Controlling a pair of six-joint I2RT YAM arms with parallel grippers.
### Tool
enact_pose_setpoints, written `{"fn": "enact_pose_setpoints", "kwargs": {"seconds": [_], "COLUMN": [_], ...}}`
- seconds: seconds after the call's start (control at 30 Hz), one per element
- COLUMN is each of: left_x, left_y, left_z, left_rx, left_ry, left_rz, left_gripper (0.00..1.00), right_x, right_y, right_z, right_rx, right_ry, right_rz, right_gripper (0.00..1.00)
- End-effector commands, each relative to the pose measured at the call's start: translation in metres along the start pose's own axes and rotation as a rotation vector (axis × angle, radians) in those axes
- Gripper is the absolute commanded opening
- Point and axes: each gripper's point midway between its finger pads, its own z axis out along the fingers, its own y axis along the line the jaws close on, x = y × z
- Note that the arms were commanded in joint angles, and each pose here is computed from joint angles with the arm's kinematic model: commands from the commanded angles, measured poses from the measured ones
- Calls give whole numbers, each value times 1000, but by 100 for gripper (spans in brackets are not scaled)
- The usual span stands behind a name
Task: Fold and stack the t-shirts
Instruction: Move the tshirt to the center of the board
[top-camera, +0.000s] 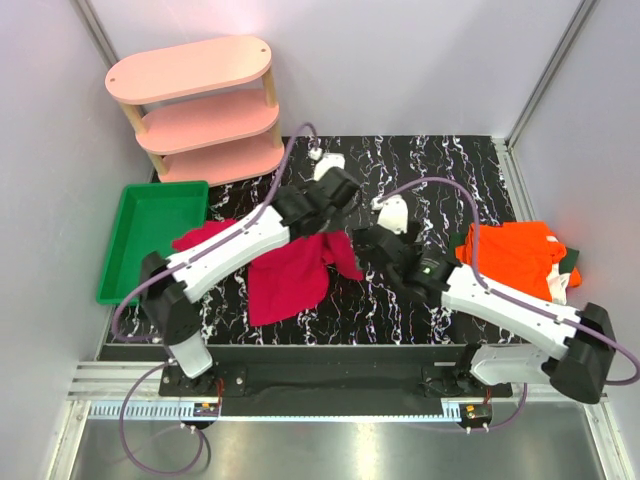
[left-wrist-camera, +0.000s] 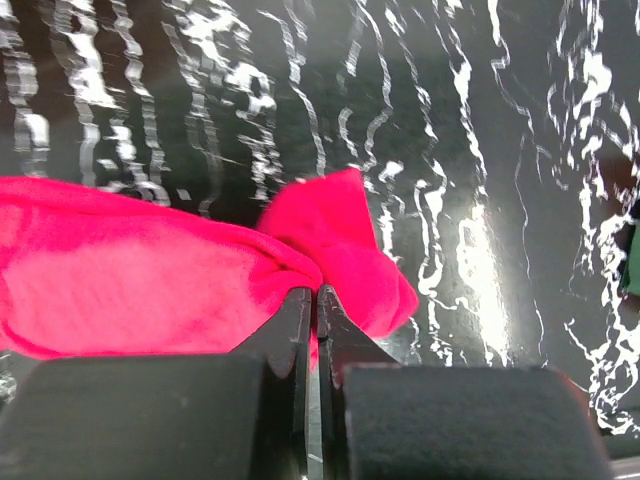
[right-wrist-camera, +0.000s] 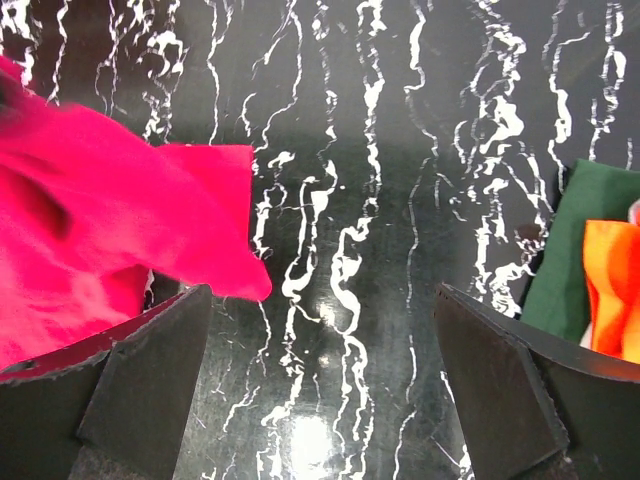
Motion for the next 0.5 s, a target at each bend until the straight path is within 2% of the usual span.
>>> {"fn": "enact_pose_setpoints", "kwargs": {"seconds": [0.0,0.07,0.17,0.2,0.23,0.3,0.37,0.4,0.47], "left_x": [-3,12,16,4,13,10,21,28,24], "left_y": [-23,-37,-68,-82,-91,-103,-98,-88,-71], "left_z": [16,30,39,34,47,50,64,71,69], "left_rx": [52,95,161,201,209,234,193,162,110], "left_ry": [-8,41,68,48,80,95,127,145,117], "left_rz": [-17,0,38,43,63,66,76,65,41], "left_gripper": [0,0,0,0,0,0,1,19,47], "right_x": [-13,-12,-11,-10,-9,-8,-10,-10,-11], "right_y": [-21,-24,-28,-29,-29,-29,-30,-31,-32], "right_z": [-10,-12,-15,-16,-16,-18,-18,-19,-20], "right_rx": [39,41,45,44,41,33,37,39,37], "right_ry": [-68,-70,-72,-72,-67,-66,-68,-68,-71], "right_rz": [51,55,61,63,64,66,61,59,59], "right_gripper": [100,100,100,100,100,100,100,100,100]}}
